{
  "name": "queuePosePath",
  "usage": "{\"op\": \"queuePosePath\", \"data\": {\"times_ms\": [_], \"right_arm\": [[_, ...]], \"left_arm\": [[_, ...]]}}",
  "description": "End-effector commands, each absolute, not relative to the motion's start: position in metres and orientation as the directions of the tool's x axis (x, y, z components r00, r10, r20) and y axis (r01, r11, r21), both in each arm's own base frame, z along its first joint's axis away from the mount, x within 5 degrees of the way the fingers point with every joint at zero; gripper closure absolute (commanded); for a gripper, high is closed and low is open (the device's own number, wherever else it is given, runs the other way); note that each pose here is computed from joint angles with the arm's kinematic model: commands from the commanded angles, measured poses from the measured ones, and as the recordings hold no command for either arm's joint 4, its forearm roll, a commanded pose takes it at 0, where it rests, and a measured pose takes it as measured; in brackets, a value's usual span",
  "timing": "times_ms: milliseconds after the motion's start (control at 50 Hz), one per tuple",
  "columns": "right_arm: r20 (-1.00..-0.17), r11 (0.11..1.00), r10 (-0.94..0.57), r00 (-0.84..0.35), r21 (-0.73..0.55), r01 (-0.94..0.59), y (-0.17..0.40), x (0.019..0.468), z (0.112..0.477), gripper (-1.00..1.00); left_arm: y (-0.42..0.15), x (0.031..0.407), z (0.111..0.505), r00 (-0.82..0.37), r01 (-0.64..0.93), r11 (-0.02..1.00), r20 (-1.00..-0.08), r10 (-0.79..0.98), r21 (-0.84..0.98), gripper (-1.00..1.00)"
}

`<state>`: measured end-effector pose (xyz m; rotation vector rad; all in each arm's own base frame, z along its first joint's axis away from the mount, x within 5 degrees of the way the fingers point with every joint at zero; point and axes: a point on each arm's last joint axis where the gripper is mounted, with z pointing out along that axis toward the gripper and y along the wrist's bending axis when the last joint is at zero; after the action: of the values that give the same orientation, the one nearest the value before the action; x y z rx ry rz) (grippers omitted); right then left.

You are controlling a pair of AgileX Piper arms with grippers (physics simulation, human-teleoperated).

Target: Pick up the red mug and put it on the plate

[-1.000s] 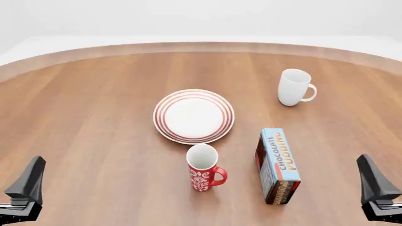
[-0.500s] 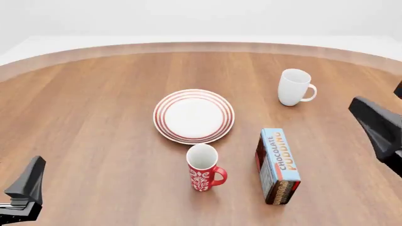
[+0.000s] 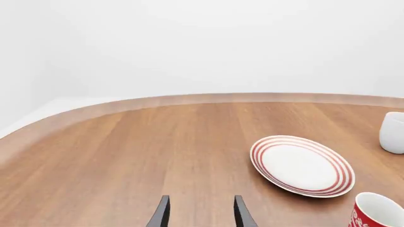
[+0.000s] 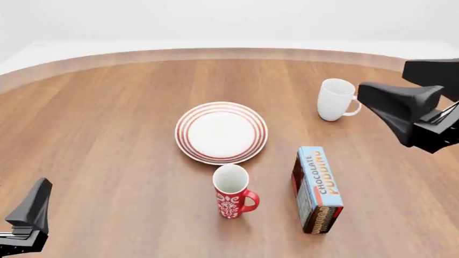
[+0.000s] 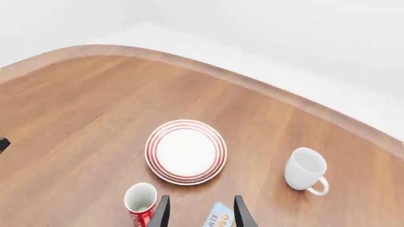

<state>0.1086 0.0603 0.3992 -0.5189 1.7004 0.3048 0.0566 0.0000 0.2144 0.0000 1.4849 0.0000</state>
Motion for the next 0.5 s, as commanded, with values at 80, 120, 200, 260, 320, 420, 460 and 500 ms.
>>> {"op": "queuePosePath", "data": {"times_ms": [80,120,200,260,320,420,460,500], "right_arm": [[-0.929,0.839,-0.265,-0.257,-0.091,-0.536,0.081,0.137,0.389,-1.0],[-0.923,0.837,-0.276,-0.269,-0.093,-0.539,0.083,0.14,0.391,-1.0],[-0.909,0.826,-0.307,-0.281,-0.108,-0.554,0.089,0.148,0.391,-1.0],[-0.901,0.82,-0.32,-0.291,-0.11,-0.562,0.093,0.152,0.389,-1.0],[-0.894,0.814,-0.33,-0.304,-0.107,-0.57,0.097,0.155,0.384,-1.0],[-0.885,0.809,-0.343,-0.316,-0.107,-0.578,0.101,0.159,0.383,-1.0],[-0.879,0.803,-0.349,-0.325,-0.102,-0.588,0.104,0.16,0.382,-1.0],[-0.873,0.795,-0.358,-0.331,-0.1,-0.598,0.107,0.16,0.38,-1.0]], "left_arm": [[0.0,0.057,0.214,0.086,0.0,1.0,-0.996,0.0,0.0,-1.0],[0.0,0.057,0.214,0.086,0.0,1.0,-0.996,0.0,0.0,-1.0],[0.0,0.057,0.214,0.086,0.0,1.0,-0.996,0.0,0.0,-1.0],[0.0,0.057,0.214,0.086,0.0,1.0,-0.996,0.0,0.0,-1.0],[0.0,0.057,0.214,0.086,0.0,1.0,-0.996,0.0,0.0,-1.0],[0.0,0.057,0.214,0.086,0.0,1.0,-0.996,0.0,0.0,-1.0],[0.0,0.057,0.214,0.086,0.0,1.0,-0.996,0.0,0.0,-1.0],[0.0,0.057,0.214,0.086,0.0,1.0,-0.996,0.0,0.0,-1.0]]}}
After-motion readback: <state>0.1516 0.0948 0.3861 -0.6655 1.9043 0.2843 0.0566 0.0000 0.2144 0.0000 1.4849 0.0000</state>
